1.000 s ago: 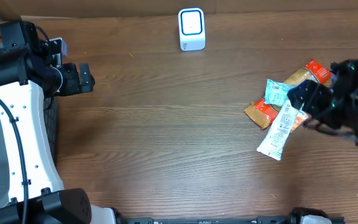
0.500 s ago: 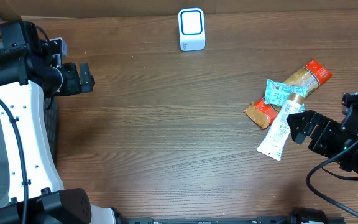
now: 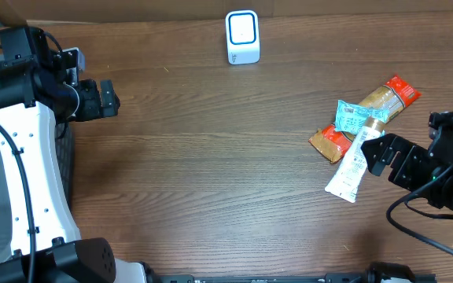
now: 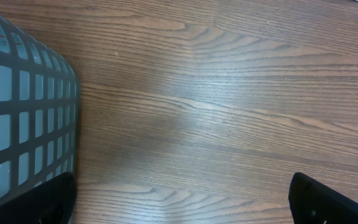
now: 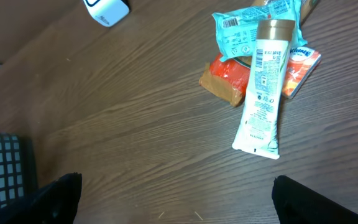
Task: Scan the item barcode
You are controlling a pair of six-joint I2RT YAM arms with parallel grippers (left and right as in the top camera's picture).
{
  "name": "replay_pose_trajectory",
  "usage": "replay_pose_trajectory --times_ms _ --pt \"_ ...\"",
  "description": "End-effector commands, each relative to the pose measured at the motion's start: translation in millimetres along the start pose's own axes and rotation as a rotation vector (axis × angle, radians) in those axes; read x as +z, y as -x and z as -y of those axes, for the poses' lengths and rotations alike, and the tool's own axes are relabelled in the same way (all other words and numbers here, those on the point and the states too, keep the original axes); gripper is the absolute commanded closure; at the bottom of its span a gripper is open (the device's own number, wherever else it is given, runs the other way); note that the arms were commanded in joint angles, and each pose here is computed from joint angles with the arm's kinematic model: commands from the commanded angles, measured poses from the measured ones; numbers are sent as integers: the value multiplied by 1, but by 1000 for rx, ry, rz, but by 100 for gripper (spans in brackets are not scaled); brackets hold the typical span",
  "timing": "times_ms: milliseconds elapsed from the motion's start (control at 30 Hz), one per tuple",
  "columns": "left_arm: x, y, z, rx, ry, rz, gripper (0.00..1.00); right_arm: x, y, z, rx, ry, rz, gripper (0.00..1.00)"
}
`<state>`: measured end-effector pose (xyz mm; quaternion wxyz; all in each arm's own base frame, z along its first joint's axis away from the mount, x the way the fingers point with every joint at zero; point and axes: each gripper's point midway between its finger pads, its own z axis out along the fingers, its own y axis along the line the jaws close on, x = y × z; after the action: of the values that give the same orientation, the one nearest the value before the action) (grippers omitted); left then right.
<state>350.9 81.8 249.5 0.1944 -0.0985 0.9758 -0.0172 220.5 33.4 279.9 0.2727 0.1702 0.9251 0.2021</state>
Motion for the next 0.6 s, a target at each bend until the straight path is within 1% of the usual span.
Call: replay_pose_trajectory --times_ms 0,133,300,433,567 --pt "-4 3 1 19 -1 17 0 0 0 -3 -13 10 2 0" --pt "-4 3 1 19 -1 17 0 -12 11 9 -60 -90 110 0" --pt "-4 3 1 19 -1 17 0 -40 35 6 -156 -154 342 0" --pt "-4 3 1 19 -1 17 0 -56 52 0 -188 -133 548 0" --pt "-4 3 1 19 -1 17 0 -57 64 -2 -194 -66 739 0"
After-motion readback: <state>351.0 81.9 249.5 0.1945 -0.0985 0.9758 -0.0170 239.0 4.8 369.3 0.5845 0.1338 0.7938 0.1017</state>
